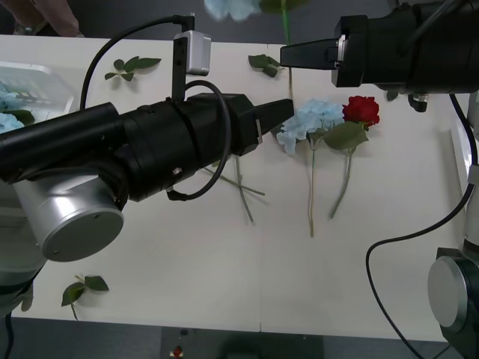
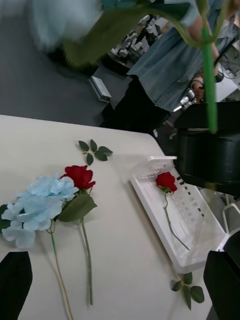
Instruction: Put the red flowers into the right box and the blue flowers into the left box
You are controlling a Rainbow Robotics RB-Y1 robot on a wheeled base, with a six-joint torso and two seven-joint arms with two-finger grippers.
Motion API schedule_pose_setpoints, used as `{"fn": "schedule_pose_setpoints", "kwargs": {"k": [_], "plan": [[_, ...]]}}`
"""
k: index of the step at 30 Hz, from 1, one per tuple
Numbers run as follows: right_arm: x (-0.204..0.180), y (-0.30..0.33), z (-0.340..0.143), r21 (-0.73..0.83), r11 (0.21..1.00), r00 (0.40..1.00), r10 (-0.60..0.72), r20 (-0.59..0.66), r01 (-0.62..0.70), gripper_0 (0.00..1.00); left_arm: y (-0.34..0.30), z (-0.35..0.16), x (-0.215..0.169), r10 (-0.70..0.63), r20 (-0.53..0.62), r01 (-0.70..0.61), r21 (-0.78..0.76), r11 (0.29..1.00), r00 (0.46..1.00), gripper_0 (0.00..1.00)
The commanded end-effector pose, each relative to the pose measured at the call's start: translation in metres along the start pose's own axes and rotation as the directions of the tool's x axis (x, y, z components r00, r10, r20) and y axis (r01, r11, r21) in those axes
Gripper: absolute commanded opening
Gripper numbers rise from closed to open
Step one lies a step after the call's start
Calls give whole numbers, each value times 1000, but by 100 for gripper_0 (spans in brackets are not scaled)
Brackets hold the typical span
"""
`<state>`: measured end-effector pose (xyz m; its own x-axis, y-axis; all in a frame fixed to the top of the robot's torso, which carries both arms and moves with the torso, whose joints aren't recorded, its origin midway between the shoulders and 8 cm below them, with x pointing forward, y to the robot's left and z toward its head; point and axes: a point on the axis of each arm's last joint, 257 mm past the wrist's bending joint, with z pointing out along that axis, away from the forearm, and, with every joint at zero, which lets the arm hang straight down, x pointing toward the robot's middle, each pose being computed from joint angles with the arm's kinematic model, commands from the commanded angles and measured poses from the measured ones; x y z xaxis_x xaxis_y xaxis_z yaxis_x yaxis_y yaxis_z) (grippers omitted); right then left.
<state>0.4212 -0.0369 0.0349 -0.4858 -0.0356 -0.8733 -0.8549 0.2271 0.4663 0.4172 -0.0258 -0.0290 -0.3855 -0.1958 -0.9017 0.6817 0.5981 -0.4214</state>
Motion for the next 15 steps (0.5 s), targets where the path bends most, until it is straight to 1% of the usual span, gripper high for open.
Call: {"fn": "schedule_pose_setpoints", "kwargs": {"k": [1, 6, 15], "plan": [[-10, 11, 2, -8, 1000, 1000, -12, 6, 12, 0, -27, -29, -1, 33, 22, -34, 40, 999, 999, 100], [-9, 11, 2, -9, 1000, 1000, -16, 4, 16, 0, -32, -45, 12, 51, 2, -51, 38, 998, 999, 100], [-9, 11, 2, -9, 1000, 1000, -16, 4, 16, 0, -37, -43, 6, 53, 19, -54, 42, 998, 998, 100]]}}
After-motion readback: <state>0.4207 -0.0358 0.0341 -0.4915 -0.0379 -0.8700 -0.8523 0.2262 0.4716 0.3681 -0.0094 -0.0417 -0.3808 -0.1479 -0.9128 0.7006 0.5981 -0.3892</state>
